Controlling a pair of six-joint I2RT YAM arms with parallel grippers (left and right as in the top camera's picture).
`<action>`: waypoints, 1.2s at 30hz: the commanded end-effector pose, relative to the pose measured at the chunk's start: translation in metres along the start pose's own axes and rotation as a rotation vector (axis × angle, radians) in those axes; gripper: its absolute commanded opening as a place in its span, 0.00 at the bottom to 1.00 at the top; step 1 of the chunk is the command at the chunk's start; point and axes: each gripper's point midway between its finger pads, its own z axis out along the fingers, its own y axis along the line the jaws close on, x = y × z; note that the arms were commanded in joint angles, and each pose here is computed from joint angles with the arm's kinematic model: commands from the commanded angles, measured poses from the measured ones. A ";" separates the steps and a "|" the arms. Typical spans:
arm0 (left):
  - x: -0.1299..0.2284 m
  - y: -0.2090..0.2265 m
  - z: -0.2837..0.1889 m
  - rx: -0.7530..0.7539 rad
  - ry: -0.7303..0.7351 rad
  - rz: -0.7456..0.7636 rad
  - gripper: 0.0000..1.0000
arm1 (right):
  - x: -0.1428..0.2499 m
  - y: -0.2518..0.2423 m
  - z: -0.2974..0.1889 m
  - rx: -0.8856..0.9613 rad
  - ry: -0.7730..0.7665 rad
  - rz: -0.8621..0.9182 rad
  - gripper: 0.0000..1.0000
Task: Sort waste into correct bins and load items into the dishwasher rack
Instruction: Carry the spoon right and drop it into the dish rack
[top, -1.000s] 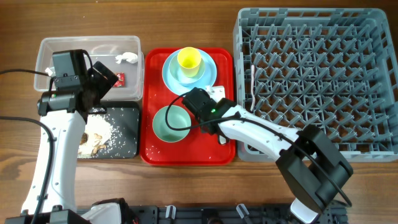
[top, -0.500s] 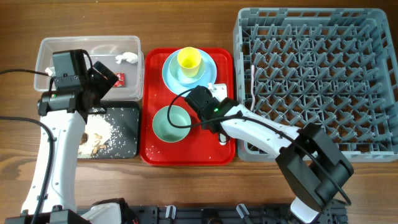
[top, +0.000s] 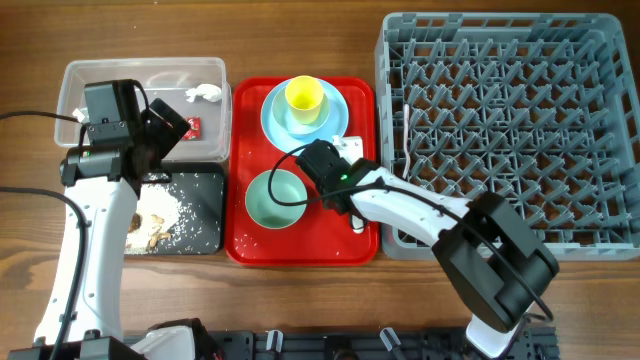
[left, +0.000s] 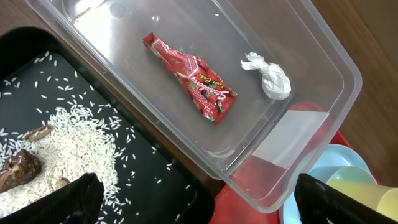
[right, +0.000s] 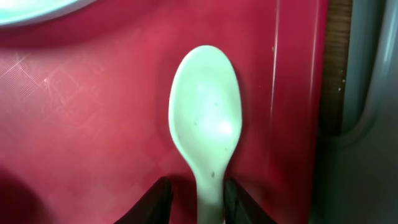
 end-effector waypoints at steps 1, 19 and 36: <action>-0.005 -0.002 -0.007 0.011 -0.021 0.011 1.00 | 0.004 -0.006 0.007 0.034 0.004 0.002 0.28; -0.005 -0.002 -0.007 0.011 -0.021 0.011 1.00 | -0.124 0.014 -0.141 -0.179 -0.329 -0.043 0.04; -0.005 -0.002 -0.007 0.011 -0.021 0.011 1.00 | -0.129 -0.115 -0.074 -0.095 -0.096 0.144 0.04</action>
